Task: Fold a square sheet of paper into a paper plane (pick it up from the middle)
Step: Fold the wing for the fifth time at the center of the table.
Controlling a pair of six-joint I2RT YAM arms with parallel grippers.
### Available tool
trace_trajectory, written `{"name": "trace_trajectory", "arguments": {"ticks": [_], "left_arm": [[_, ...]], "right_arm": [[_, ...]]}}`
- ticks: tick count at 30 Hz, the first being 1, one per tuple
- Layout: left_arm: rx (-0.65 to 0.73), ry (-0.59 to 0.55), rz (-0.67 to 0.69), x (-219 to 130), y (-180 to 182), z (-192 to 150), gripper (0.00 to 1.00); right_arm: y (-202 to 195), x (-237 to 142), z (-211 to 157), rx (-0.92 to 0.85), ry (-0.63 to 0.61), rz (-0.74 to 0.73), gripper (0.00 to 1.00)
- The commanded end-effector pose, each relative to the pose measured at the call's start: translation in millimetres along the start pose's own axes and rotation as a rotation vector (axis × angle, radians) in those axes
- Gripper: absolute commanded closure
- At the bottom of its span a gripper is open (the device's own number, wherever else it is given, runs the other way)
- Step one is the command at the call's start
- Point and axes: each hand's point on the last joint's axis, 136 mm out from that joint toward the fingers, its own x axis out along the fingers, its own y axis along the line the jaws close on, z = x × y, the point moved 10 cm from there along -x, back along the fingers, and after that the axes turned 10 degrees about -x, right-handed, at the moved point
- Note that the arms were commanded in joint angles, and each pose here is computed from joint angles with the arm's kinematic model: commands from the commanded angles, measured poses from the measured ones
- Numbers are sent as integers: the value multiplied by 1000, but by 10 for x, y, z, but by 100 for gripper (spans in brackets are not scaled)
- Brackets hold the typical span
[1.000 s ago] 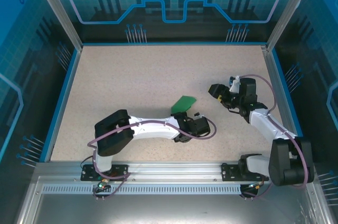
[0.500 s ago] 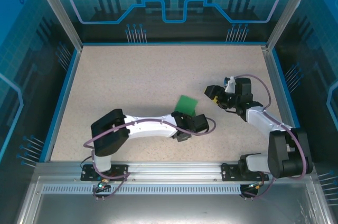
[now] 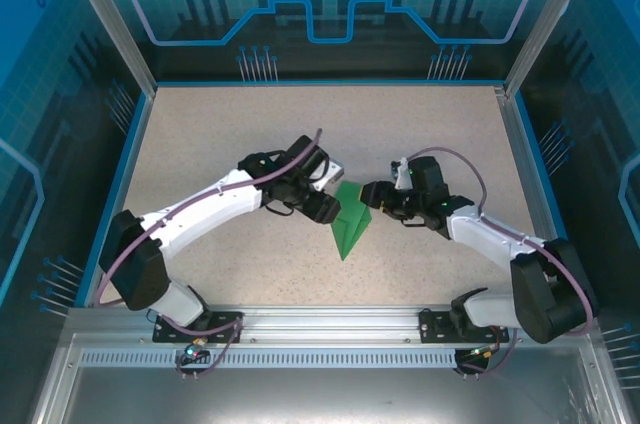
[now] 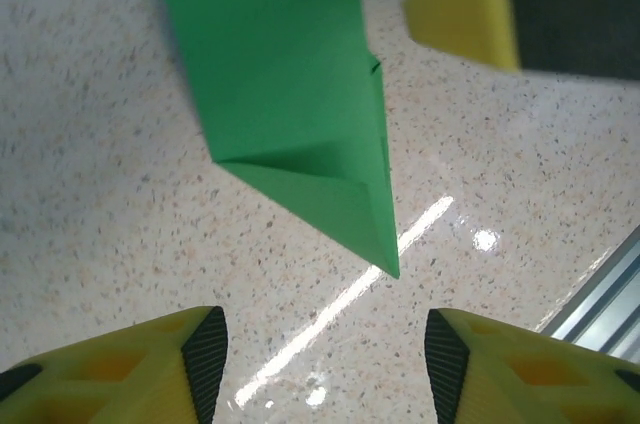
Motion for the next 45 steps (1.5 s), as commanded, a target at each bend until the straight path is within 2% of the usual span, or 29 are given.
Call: {"name": "trace_trajectory", "arguments": {"ticks": [1,6,13,21,24,35,45], "left_arm": [[-170,40,-71,-22,136,-103,42],[-386,-16,-67,-66,585,-113,42],[-514,-16,-109,-4,873,-162,41],[-544,4,-123,48,945,-209,41],[-546,9,-130,58,945,-204,40],[-565,46,-163,167,948,-175,40],[-556,65,-196,247,886,-162,40]], "right_arm": [[214,-30,-48,-50,-10,-50,45],[506,182,-291,-117,53,-48,54],[699,545,-534,-217,141,-143,60],[473,645,-641,-229,179,-333,68],[406,635,-672,-216,178,-358,69],[158,567,-783,-158,170,-378,77],[-177,562,-961,-27,142,-308,81]]}}
